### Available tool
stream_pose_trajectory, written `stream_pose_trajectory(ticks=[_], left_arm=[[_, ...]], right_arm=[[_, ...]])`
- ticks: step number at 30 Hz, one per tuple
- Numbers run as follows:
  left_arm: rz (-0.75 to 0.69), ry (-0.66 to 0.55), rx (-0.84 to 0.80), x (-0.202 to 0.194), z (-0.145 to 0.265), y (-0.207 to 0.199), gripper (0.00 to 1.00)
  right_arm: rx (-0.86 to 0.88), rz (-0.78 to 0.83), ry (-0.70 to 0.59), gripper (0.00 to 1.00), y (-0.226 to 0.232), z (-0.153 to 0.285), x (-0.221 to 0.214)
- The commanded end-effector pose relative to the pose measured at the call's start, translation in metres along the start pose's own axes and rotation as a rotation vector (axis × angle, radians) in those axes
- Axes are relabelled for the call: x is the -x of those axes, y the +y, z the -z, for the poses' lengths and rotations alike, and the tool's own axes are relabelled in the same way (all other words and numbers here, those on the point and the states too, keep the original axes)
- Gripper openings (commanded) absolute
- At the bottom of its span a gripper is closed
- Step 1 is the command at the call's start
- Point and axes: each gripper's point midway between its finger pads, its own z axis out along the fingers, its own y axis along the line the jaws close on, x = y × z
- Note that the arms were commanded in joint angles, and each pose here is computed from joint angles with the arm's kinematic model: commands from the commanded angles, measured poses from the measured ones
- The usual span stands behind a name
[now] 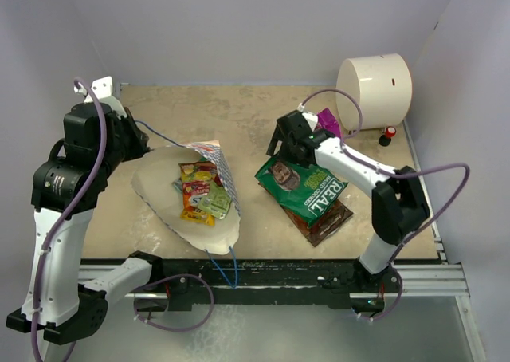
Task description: Take the snacks out of the paper bag
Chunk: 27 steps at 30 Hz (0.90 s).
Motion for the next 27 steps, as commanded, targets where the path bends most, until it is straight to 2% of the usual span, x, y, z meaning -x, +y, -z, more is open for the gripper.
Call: stream_pose_trajectory(ticks=[1,3,6,10,13,17,22,24,27], left_arm=[[0.021,-0.049,-0.023,0.014,0.006,-0.005,0.00],[0.020,-0.042,-0.034,0.012,0.005,-0.007,0.00],[0.012,-0.032,-0.056,0.012,0.004,-0.012,0.00],[0.004,-0.025,-0.087,0.012,0.006,-0.017,0.00],[-0.001,-0.018,-0.122,0.009,0.008,-0.022,0.00],[0.000,-0.006,-0.168,0.003,0.009,-0.029,0.00],[0.010,0.022,-0.213,-0.004,0.012,-0.036,0.00],[0.006,0.037,-0.239,-0.008,0.013,-0.039,0.00],[0.004,0.051,-0.273,-0.012,0.016,-0.044,0.00]], right_arm=[[0.334,0.062,-0.127,0.94,0.047,0.048,0.032],[0.416,0.101,-0.145,1.00,0.056,0.053,0.032],[0.485,0.196,-0.180,1.00,0.067,0.065,0.039],[0.581,0.377,-0.318,1.00,0.083,0.112,0.070],[0.764,0.540,-0.382,1.00,0.097,0.161,0.063],[0.982,0.688,-0.467,1.00,0.117,0.235,0.024],[1.186,0.975,-0.542,0.95,0.153,0.296,-0.076],[1.214,1.055,-0.574,0.96,0.167,0.305,-0.110],[1.098,1.040,-0.600,0.89,0.191,0.285,-0.124]])
